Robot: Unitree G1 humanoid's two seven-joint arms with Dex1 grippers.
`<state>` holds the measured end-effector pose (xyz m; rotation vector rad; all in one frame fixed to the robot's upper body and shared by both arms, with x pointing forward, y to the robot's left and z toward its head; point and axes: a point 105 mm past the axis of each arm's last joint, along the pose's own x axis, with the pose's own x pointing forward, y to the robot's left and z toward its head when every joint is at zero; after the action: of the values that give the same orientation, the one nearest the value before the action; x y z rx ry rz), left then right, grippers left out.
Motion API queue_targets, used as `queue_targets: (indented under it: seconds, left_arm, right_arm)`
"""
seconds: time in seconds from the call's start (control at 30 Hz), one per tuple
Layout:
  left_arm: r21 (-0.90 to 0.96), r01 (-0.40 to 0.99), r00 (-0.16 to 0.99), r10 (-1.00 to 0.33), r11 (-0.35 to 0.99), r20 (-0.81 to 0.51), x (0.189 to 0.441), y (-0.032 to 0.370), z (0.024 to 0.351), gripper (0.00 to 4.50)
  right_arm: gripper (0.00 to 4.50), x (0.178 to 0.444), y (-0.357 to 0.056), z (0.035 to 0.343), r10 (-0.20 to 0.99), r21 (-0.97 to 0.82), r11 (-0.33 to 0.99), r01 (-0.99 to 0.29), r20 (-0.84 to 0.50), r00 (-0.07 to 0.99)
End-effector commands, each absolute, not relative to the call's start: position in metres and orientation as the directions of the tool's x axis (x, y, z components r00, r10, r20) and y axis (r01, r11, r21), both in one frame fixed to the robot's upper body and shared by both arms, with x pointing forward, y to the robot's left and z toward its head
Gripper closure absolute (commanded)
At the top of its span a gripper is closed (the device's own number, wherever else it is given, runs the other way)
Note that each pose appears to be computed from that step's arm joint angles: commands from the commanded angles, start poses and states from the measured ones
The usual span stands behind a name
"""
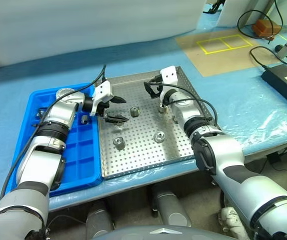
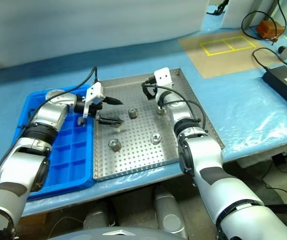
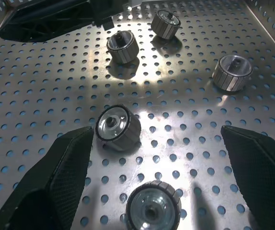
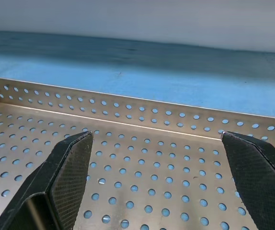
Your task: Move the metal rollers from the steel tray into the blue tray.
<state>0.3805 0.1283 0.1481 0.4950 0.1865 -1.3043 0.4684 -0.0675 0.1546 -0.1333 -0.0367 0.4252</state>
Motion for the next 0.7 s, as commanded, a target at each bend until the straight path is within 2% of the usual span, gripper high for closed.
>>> queue_targets:
  seconds: [0.03, 0.23, 0.37, 0.47, 0.7]
  left_arm:
    - [0.317, 0.931, 0.312, -0.847, 0.182, -0.430, 0.384, 0.139, 0.158, 0.00]
    - [0.289, 0.945, 0.286, -0.821, 0.155, -0.494, 0.378, 0.143, 0.143, 0.00]
    - [0.275, 0.953, 0.266, -0.799, 0.131, -0.540, 0.375, 0.139, 0.128, 0.00]
    - [0.342, 0.932, 0.313, -0.741, 0.119, -0.594, 0.382, 0.140, 0.117, 0.00]
    - [0.333, 0.940, 0.278, -0.738, 0.077, -0.614, 0.384, 0.128, 0.113, 0.00]
  right_arm:
    - [0.02, 0.468, -0.061, 0.169, 0.443, -0.101, 0.895, -0.435, 0.073, 0.894]
    - [0.02, 0.463, -0.052, 0.167, 0.512, -0.039, 0.859, -0.511, 0.071, 0.856]
    - [0.02, 0.463, -0.052, 0.167, 0.512, -0.031, 0.859, -0.512, 0.076, 0.855]
    - [0.02, 0.463, -0.051, 0.167, 0.517, -0.021, 0.856, -0.517, 0.072, 0.853]
    - [0.02, 0.464, -0.049, 0.167, 0.508, -0.011, 0.861, -0.508, 0.072, 0.858]
